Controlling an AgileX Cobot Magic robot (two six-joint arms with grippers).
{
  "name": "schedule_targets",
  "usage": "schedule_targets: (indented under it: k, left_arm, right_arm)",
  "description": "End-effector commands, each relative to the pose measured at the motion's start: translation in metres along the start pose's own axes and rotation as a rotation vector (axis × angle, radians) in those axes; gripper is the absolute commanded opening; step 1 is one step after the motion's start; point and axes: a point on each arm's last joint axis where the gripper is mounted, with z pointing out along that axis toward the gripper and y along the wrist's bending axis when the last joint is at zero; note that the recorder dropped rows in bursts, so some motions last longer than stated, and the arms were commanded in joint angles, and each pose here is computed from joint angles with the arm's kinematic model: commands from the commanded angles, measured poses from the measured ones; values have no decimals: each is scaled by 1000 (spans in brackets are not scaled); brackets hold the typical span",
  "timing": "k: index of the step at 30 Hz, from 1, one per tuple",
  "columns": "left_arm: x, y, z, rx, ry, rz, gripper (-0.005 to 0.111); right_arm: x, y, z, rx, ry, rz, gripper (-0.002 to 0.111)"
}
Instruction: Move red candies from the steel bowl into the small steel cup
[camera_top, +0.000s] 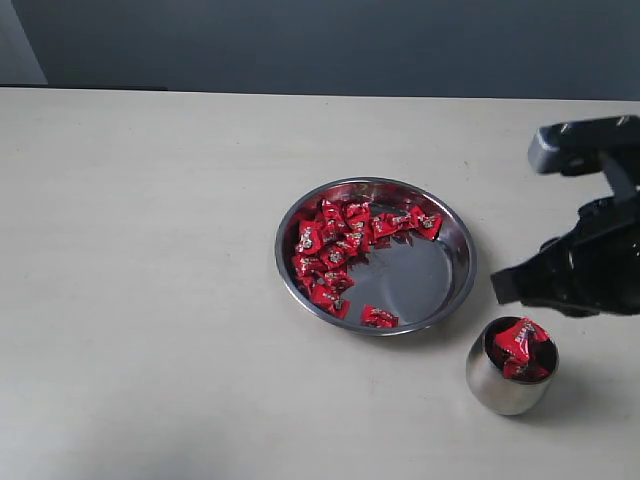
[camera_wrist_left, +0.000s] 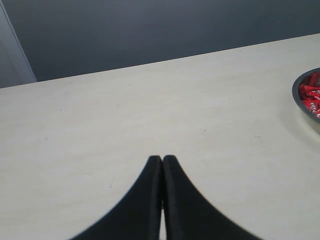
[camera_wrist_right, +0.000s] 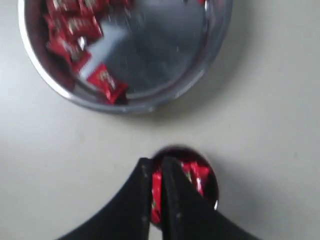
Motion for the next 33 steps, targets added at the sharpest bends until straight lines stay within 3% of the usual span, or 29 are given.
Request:
schedule_targets:
  k: [1, 7, 18, 24, 33]
  left_arm:
    - [-1, 0, 0, 8, -11, -2, 0]
    - [-1, 0, 0, 8, -11, -2, 0]
    - [-1, 0, 0, 8, -11, -2, 0]
    - [-1, 0, 0, 8, -11, -2, 0]
    - [-1, 0, 0, 8, -11, -2, 0]
  right_arm:
    - [-7, 2, -38, -28, -307, -14, -1]
    - [3, -4, -74, 38, -485, -109, -1]
    - [2, -13, -83, 156, -560, -158, -1]
    - [19, -32, -90, 211, -662, -2, -1]
    - [89, -59, -68, 374, -769, 255, -1]
